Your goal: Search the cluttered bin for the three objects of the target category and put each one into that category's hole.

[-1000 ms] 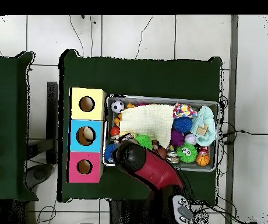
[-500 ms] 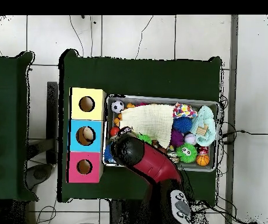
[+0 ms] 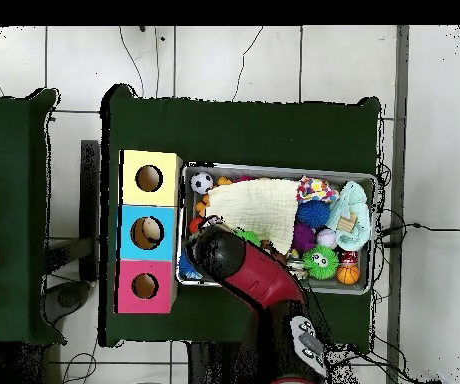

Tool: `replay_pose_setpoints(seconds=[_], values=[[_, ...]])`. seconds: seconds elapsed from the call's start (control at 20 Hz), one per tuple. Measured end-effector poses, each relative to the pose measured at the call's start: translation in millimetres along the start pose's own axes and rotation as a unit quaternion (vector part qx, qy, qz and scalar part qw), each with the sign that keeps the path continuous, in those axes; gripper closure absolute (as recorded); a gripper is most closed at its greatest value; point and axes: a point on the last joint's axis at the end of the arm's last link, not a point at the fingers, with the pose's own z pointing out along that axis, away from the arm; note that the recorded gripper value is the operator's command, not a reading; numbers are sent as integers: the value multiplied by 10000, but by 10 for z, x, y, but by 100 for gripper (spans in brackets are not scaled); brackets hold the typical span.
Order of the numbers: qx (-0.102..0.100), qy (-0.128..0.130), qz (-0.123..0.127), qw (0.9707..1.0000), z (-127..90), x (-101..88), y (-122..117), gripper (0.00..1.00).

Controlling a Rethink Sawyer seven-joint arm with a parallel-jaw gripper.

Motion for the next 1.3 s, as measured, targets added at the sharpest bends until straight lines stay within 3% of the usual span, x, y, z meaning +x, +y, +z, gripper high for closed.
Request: replay_pose_setpoints(seconds=[0.35,0.85,0.9,1.3], values=[[-36,3,20,10000,160,13,1,0],[-183,-228,159,9994,321,-141,-26,0],[-153,-205,135,9996,358,-101,-32,100],[-12,-316,-3,9995,381,-17,-53,100]])
